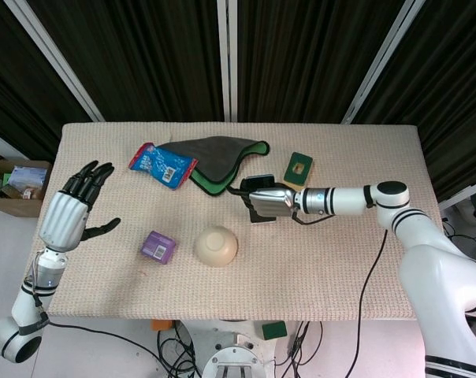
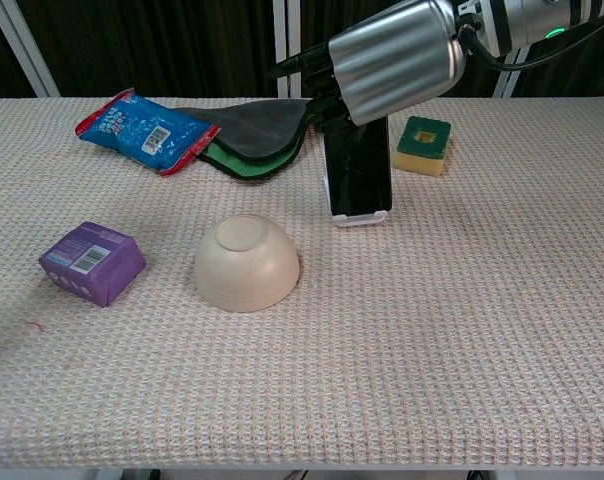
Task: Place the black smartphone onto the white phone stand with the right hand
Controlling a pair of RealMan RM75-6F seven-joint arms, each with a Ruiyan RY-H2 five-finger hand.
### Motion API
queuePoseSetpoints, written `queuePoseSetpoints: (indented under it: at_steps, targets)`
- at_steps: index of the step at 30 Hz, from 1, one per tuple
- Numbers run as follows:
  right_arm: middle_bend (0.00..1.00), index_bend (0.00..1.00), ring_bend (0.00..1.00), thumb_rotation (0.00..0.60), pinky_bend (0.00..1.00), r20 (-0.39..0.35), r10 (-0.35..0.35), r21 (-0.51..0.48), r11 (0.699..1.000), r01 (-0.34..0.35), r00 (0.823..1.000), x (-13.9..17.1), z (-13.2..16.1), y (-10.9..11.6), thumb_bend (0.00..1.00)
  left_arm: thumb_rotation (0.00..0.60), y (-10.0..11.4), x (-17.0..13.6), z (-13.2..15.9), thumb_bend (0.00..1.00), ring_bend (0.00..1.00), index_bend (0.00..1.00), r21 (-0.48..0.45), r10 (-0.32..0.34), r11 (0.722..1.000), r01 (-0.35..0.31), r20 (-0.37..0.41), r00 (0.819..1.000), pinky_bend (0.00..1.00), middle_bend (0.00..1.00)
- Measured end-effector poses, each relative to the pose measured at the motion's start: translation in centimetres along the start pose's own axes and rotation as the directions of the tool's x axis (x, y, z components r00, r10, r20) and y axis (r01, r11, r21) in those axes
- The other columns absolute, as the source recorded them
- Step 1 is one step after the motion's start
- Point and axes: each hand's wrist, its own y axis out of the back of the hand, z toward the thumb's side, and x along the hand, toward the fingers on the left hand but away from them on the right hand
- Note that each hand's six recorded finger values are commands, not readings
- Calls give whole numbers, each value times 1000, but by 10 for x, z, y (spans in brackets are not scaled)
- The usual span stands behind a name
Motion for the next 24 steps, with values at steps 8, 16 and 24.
queuePoseSetpoints:
  at_steps: [8, 16, 24]
  targets:
    - [339, 594, 180, 600, 0, -2, 17, -6, 1000, -17, 1000, 0, 2, -3, 478, 600, 1, -1, 0, 0, 81, 65, -3, -1, 1000, 1, 0, 1000, 250, 114]
    - [49, 26, 0, 600, 0, -1, 76, -17, 997, -76, 997, 6, 4, -10, 325, 600, -1, 0, 2, 0, 81, 66, -5, -8, 1000, 8, 3, 1000, 250, 114]
    - [0, 0, 0, 600, 0, 11, 120, -24, 993, -119, 993, 10, 3, -11, 232, 600, -2, 1, 4, 0, 81, 66, -4, -13, 1000, 13, 5, 1000, 249, 114]
